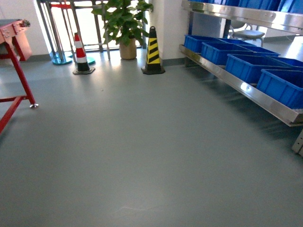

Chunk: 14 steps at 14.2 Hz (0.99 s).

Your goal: Sort blue parts and orange caps into right shelf containers

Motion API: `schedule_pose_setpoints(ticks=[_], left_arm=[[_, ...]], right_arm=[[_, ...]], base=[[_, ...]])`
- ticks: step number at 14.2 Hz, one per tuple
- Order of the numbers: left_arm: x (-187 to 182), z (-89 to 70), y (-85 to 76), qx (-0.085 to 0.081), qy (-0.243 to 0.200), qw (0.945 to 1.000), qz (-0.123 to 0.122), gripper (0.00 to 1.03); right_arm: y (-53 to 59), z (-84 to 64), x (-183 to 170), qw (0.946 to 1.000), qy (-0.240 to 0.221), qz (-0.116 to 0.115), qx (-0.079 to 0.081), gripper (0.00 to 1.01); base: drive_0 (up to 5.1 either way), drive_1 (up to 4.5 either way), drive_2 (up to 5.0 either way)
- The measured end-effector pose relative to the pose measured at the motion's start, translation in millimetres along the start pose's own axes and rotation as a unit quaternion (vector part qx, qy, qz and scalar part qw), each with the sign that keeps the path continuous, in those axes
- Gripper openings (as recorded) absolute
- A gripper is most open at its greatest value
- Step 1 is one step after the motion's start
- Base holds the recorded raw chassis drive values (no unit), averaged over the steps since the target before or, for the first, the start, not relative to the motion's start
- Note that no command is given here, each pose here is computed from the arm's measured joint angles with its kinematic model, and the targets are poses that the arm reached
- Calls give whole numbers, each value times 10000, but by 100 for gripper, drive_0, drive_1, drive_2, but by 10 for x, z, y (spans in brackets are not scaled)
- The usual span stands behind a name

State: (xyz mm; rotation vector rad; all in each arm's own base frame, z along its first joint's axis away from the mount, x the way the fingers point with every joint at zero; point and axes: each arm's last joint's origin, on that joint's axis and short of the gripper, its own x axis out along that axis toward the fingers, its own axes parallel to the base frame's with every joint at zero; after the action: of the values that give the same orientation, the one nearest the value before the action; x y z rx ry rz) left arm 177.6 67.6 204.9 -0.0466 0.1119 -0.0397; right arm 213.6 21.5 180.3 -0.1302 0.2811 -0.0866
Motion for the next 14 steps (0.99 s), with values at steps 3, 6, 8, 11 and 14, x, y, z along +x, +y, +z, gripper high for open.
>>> schedule_pose_setpoints(ticks=[3,6,8,11,14], left_arm=[[0,0,0,-3,2,10000,0,44],[0,0,0,-2,0,10000,0,44],[0,0,0,0,0,10000,-2,44],[0,0,0,0,0,10000,0,44],[1,0,-4,1,0,10000,-23,44]], right_arm=[[0,0,0,10000,-2,0,0,41],[0,0,0,10000,-2,0,0,41],[0,0,0,10000,-2,-2,0,41],[0,0,0,10000,-2,6,0,41],[-1,0,0,10000,-1,-8,1,41]], base=[[-162,-162,-162],[-174,-174,-174],[-174,-174,-174],[-172,-172,-172],[-167,-167,-167]])
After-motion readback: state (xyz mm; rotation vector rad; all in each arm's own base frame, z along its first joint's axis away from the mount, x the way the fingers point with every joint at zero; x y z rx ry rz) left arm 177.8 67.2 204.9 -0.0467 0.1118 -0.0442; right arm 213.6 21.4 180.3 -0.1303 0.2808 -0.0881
